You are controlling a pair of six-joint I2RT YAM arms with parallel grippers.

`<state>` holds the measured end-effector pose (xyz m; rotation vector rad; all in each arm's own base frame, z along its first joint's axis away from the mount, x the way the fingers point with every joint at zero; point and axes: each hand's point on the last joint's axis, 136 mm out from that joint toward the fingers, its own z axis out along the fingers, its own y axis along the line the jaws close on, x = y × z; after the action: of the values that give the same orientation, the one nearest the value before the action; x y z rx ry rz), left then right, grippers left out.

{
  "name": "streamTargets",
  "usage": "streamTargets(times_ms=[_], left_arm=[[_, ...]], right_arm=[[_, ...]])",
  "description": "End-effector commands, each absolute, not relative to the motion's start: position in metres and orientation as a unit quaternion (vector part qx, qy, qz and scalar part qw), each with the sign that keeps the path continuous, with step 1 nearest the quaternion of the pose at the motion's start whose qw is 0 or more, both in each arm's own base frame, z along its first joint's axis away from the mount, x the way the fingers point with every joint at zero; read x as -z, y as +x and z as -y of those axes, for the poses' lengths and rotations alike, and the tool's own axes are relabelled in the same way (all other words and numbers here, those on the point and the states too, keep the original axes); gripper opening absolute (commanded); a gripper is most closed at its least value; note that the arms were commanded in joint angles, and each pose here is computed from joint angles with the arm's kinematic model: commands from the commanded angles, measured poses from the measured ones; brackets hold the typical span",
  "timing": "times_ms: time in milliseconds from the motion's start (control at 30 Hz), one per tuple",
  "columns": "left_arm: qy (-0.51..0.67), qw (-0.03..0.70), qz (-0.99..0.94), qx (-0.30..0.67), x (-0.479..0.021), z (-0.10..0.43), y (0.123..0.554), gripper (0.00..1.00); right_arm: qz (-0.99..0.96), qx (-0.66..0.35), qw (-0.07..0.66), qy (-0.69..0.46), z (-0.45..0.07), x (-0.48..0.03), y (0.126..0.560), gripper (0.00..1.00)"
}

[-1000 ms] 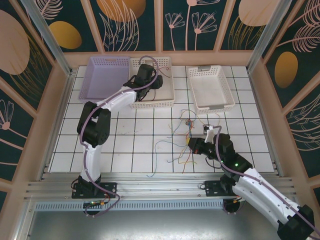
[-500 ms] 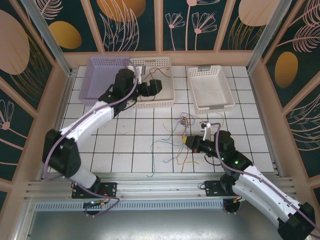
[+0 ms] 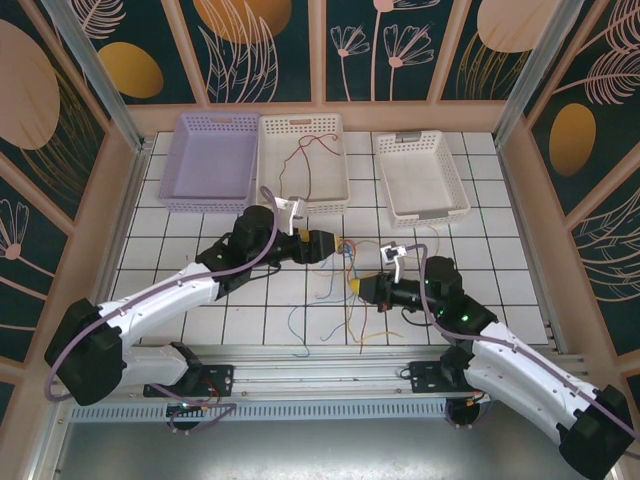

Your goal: Untangle the cables

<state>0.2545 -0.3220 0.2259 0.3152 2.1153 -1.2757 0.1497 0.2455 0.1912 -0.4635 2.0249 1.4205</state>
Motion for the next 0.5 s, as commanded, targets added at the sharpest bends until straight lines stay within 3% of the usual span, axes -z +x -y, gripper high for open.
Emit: streamTargets(times_ms=[0,300,467], left_arm=[[0.134,0.338,-0.757,0.543,-0.262,0.333,0.242,0.79],[0.190,0.306,-0.737,0.571,-0.262,0.351,0.209,0.72],[0.208,0.300,-0.761,0.537,-0.241,0.347,0.203,0.67]], right_arm=[[-0.733,-0.555,0.326,-0.219,-0.257,-0.216,0.143,0.00],[-0.750,-0.536,0.321,-0.217,-0.266,-0.208,0.149,0.00],[-0.756,-0.525,0.329,-0.211,-0.265,-0.211,0.154,0.00]])
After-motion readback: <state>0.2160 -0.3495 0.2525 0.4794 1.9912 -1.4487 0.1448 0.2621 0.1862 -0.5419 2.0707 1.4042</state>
